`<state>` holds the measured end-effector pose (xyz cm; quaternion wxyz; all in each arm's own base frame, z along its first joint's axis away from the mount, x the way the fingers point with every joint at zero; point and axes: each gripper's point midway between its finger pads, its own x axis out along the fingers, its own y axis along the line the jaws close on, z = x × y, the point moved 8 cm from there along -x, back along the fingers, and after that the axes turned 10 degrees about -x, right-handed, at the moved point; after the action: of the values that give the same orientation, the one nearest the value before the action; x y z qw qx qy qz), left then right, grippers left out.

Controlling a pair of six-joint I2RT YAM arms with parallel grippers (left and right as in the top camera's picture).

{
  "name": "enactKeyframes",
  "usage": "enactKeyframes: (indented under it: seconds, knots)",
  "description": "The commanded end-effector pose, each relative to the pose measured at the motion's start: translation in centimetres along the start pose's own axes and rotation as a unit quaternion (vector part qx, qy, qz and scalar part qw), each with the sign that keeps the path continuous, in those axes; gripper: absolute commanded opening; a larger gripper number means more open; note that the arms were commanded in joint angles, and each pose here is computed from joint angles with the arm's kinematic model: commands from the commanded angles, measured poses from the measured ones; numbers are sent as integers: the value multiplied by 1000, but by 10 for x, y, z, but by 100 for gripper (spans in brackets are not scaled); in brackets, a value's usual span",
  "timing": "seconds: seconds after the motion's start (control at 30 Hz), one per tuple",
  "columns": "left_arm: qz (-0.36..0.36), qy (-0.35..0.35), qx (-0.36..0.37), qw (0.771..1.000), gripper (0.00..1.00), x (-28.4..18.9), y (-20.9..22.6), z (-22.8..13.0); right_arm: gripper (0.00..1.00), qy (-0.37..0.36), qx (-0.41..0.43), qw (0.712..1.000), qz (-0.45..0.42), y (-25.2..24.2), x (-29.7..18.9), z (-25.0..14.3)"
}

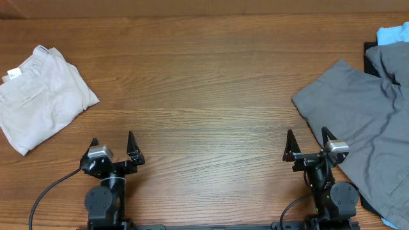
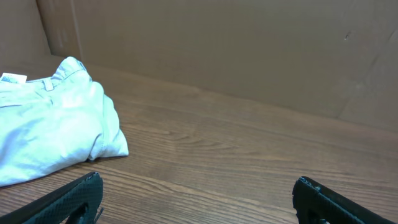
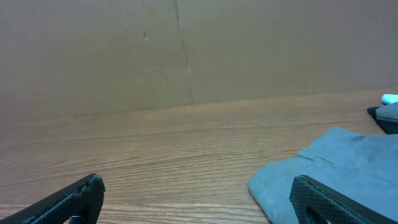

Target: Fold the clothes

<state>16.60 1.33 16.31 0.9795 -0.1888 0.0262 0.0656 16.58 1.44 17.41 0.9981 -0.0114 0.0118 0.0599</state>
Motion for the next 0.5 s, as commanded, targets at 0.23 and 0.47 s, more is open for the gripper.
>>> enactKeyframes:
  seconds: [0.23, 0.47]
  knots:
    - [-59, 36, -28, 997, 100, -6, -15, 5, 100, -15, 9, 1000, 6, 1, -3, 17]
    - [-47, 65, -27, 996, 100, -25, -31, 48, 100, 41, 56, 998, 5, 0, 7, 49]
